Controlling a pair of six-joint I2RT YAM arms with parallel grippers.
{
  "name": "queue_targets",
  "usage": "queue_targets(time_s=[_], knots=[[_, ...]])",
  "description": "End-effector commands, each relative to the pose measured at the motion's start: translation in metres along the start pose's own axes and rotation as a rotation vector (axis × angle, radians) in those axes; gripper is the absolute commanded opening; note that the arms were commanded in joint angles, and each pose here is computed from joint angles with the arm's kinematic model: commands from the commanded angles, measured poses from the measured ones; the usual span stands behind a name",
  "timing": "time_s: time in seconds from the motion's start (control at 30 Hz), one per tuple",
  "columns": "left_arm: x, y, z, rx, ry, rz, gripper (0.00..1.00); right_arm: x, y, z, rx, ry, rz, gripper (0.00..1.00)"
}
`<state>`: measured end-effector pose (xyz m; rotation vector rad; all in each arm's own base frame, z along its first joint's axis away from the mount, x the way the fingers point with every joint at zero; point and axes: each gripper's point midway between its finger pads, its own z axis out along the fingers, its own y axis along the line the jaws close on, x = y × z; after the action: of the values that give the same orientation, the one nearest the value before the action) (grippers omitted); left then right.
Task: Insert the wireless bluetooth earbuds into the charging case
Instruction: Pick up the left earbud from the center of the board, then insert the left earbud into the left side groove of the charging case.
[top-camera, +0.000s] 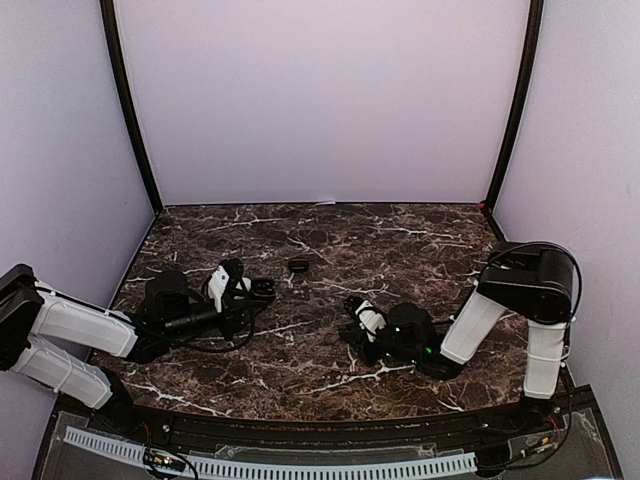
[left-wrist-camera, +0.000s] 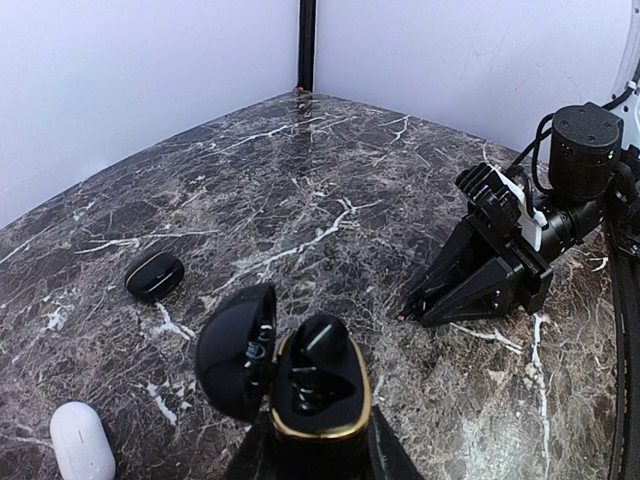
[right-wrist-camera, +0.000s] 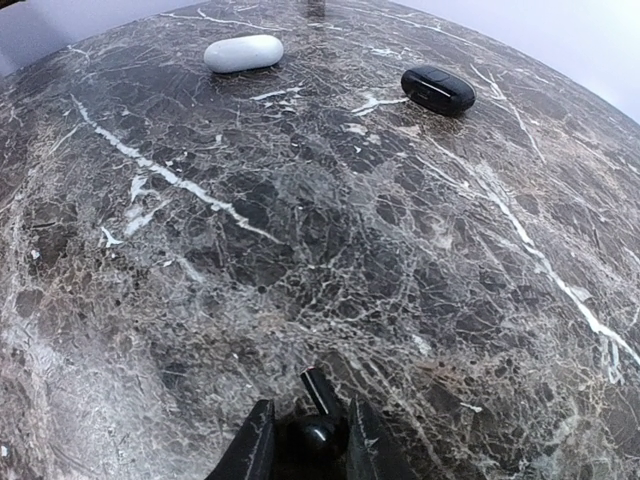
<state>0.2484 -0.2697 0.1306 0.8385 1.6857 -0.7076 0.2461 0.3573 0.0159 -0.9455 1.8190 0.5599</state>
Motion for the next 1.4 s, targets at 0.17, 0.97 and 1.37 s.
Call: queue_targets(time_s=[0.17,0.97,1.37], knots=[[-0.007,0.001,-0.002,-0.005,-0.029,0.018,0.1,0.039,-0.011,-0.002,0.043,0.132,-0.011,0.14],[0.009,-0.072,0.012,0.442,0.017,0.122,0.09,-0.106,0.066,-0.064,-0.194,-0.056,-0.287,0.05],[0.017,-0.099,0.021,0.524,0.083,0.211,0.09,-0.132,0.114,-0.069,-0.297,-0.057,-0.454,0.01]])
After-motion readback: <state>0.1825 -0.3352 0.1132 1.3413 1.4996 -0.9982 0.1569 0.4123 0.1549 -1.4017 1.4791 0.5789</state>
